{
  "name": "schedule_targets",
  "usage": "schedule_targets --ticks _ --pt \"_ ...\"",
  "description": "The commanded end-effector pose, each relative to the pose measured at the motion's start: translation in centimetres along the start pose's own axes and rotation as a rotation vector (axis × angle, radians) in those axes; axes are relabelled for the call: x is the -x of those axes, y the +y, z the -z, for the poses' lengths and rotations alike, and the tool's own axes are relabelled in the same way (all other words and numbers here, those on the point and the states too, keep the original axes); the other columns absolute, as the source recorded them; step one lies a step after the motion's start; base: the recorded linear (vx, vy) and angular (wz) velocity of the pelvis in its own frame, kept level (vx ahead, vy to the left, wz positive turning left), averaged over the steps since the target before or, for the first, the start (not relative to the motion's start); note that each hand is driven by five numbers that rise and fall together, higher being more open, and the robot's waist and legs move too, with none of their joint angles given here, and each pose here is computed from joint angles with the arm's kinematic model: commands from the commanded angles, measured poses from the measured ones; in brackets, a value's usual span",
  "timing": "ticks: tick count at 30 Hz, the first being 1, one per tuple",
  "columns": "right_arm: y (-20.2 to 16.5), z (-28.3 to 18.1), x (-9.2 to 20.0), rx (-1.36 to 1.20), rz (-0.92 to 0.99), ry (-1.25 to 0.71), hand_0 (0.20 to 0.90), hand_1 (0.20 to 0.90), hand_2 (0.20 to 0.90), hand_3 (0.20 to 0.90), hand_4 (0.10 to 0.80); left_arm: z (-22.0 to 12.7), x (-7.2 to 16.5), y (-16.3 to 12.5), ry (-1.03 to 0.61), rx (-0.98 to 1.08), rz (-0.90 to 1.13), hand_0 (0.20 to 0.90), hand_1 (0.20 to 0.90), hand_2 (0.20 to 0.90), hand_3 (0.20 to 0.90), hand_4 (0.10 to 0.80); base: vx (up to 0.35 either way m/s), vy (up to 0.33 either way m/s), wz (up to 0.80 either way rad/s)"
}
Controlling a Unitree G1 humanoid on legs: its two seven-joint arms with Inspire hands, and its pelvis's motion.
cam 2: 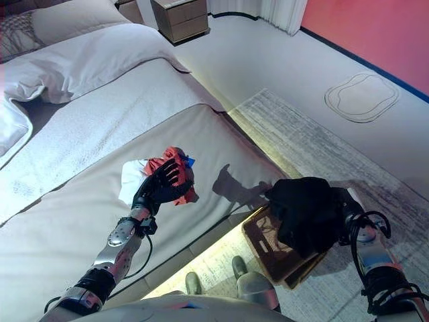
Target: Pick up the clothes from the bed and place them into the basket
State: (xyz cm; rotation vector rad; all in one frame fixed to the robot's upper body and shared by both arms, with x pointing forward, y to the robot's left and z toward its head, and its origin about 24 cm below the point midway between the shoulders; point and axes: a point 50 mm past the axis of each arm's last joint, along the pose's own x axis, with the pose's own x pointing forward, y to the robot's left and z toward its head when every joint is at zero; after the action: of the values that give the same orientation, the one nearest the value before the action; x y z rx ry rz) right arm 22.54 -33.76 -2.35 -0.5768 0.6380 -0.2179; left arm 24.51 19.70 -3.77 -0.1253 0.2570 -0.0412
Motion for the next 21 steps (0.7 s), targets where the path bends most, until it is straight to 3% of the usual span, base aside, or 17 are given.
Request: schedule_targets --ticks 1,10,21 --pt "-3.0 -6.1 -1.4 -0.066 0.135 -0.193 0.3 0.3 0.3 0.2 0.1 -3.4 -1.8 -0.9 -0.139 -0.071 0.091 0.9 0.9 0.9 0.9 0.8 0.011 -0.064 0.02" --pt "-2.6 -7.2 -2.4 -0.066 0.159 -0.158 0.3 0.3 0.3 0.2 0.1 -3.9 -2.2 -1.4 -0.152 -0.076 0.136 0.9 0.9 0.9 0.9 0.8 -0.027 -0.032 0.02" --pt "-2.4 -2.5 -2.5 -0.093 0.223 0.065 0.3 0.3 0.3 0.2 0.1 -4.3 -2.3 -1.3 -0.161 -0.086 0.151 0.9 0.9 0.9 0.9 0.8 -0.001 -0.005 0.03"
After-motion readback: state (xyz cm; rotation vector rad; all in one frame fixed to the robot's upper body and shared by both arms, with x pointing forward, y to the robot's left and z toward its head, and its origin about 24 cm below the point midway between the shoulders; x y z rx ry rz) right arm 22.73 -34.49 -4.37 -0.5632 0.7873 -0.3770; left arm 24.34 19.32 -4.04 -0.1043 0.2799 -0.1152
